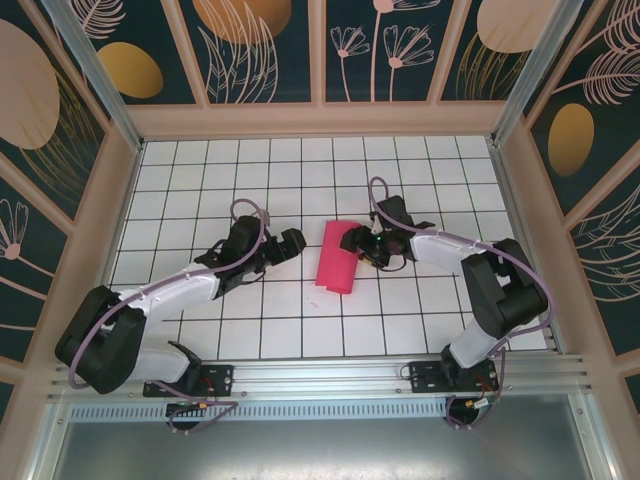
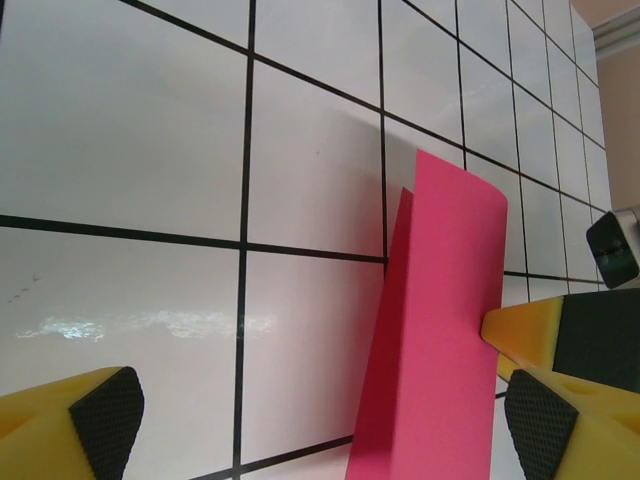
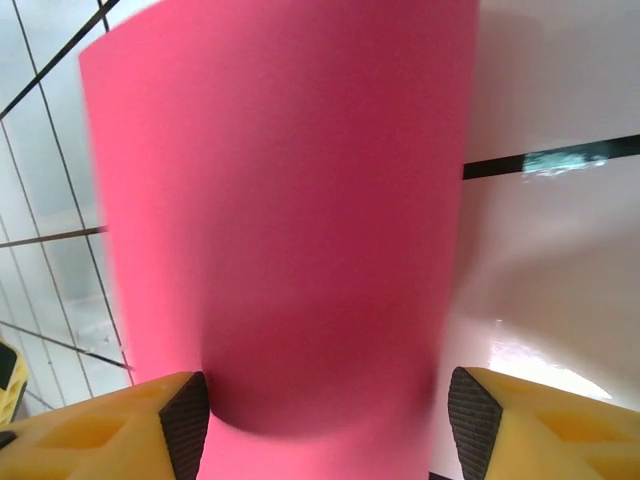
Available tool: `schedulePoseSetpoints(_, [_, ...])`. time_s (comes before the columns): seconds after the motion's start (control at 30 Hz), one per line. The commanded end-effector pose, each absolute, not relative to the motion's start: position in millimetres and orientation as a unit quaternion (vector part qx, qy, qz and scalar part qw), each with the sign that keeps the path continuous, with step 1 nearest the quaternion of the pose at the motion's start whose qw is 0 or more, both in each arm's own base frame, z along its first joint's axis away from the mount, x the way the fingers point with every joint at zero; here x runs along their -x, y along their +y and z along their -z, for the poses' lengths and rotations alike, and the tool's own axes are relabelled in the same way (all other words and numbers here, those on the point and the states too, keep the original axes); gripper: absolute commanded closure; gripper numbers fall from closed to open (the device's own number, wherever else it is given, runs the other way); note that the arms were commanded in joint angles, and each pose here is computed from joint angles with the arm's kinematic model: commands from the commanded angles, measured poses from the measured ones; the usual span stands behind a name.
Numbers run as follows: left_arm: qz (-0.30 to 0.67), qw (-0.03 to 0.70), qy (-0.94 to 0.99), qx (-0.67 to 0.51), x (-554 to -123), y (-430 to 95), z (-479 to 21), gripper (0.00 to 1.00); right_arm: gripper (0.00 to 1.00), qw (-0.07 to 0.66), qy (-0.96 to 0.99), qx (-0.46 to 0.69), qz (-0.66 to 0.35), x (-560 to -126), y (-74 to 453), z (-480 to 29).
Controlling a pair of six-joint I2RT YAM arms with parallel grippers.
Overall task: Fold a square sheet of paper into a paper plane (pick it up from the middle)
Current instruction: Fold the square sheet of paper in half at the center of the table.
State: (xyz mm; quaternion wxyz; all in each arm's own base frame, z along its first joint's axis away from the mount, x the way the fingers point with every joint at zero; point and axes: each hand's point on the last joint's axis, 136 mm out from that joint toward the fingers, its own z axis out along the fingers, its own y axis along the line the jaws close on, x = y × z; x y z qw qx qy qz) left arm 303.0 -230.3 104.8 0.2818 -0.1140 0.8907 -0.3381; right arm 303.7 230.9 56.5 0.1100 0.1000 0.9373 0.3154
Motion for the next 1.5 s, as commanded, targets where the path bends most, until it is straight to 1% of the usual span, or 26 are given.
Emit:
schedulePoseSetpoints(0.0, [0.368,0.295,0.877,0.094,-313.8,-244.6,-123.8,0.06,0.31,0.134,0.948,-0.101,-0.27,-305.6,210.7,-61.5])
schedulePoseSetpoints(0.13, [0.379,0.287,0.876,0.083,-315.5,-252.7,-124.6,0.08,0.3,0.134,0.961,-0.121,-0.21,-301.8,189.0,-49.9])
schedulePoseSetpoints(0.23, [0.391,0.279,0.874,0.074,-315.2,-259.2,-124.8,0.12,0.31,0.134,0.963,-0.132,-0.191,-299.7,181.3,-42.7])
schedulePoseSetpoints(0.4, [0.413,0.266,0.869,0.058,-313.6,-270.4,-124.8,0.18,0.31,0.14,0.963,-0.146,-0.179,-303.2,177.4,-41.0])
schedulePoseSetpoints(0.57, [0.424,0.25,0.869,0.043,-314.8,-280.9,-121.5,0.29,0.31,0.127,0.968,-0.131,-0.172,-301.3,180.4,-31.6])
schedulePoseSetpoints(0.63, [0.425,0.243,0.871,0.037,-315.4,-285.6,-119.0,0.31,0.31,0.122,0.97,-0.116,-0.177,-298.6,185.8,-29.8])
schedulePoseSetpoints(0.87, [0.427,0.212,0.879,0.027,-316.9,-301.7,-103.0,0.34,0.31,0.117,0.971,-0.095,-0.185,-297.2,192.6,-28.7])
schedulePoseSetpoints(1.03, [0.429,0.206,0.879,0.021,-317.2,-308.3,-100.9,0.34,0.31,0.115,0.972,-0.091,-0.183,-299.3,194.0,-26.9])
schedulePoseSetpoints(1.3, [0.432,0.196,0.88,0.016,-314.4,-314.9,-97.8,0.41,0.31,0.119,0.971,-0.107,-0.175,-303.7,191.9,-21.5])
schedulePoseSetpoints(1.47, [0.43,0.193,0.882,0.016,-313.3,-316.2,-95.3,0.41,0.3,0.12,0.968,-0.099,-0.198,-304.6,199.9,-26.3])
